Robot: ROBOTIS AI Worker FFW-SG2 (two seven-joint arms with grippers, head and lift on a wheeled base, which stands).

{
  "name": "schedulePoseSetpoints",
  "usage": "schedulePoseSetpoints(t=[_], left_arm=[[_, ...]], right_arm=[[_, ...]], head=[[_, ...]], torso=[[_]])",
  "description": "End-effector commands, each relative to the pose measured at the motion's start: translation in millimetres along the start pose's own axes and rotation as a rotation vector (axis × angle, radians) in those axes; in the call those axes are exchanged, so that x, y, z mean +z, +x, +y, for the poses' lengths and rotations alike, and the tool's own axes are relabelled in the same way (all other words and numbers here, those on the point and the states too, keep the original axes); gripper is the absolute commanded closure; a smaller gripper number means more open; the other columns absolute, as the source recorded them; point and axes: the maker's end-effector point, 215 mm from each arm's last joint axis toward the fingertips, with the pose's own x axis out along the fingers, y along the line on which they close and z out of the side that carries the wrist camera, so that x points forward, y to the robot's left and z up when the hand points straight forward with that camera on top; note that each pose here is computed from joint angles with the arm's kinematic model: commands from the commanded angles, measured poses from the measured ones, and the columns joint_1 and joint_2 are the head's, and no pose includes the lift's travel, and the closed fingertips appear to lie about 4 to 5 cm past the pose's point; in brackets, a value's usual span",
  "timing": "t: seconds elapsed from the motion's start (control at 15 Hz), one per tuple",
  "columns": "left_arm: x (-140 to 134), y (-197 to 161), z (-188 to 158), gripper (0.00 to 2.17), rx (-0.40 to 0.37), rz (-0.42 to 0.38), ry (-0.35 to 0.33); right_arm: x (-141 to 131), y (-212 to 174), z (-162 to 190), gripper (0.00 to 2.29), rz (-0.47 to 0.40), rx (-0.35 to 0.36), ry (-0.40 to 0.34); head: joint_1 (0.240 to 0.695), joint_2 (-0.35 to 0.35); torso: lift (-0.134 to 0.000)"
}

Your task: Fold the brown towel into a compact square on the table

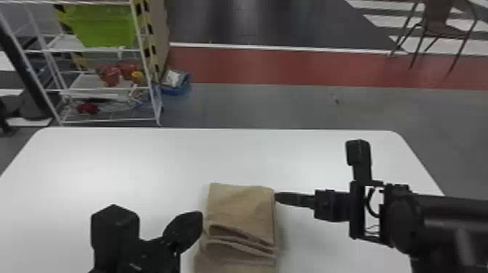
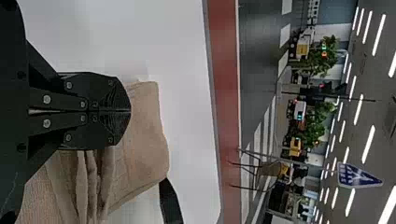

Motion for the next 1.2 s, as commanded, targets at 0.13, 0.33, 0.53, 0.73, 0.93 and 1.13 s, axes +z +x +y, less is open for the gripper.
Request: schedulePoseSetpoints(t=[0.13,0.33,0.53,0.73,0.93,1.13], left_arm=[[-1,-7,-2,2.01,0.004,0.005,0.007],[-6,-19,6,2.01,0.006,0.036,-0.003],[-11,-24,11,2.01,0.01,0.058,-0.014],[-16,-26,20,2.01,0.022,0.069,-0.023],[-35,-37,54,2.01,0.078,0.12,-0.05],[-65,-51,72,2.01,0.086,0.208,-0.118]], right_arm=[[-1,-27,11,1.58,-0.018,0.113,0.068],[3,-76,26,0.07,-0.083,0.13,0.058],[2,-108,43,0.07,-0.075,0.068,-0.106],[16,-105,64,0.08,-0.091,0.028,-0.31],[22,-93,86,0.09,-0.085,-0.018,-0.529],[26,-83,108,0.16,-0.075,-0.023,-0.734]], head=[[0.695,-0.042],[0.695,-0.054],[0.695,-0.078],[0.695,-0.074],[0.695,-0.036],[0.695,0.057]], torso=[[-0.123],[-0.123],[-0.123],[-0.123],[-0.123],[-0.123]])
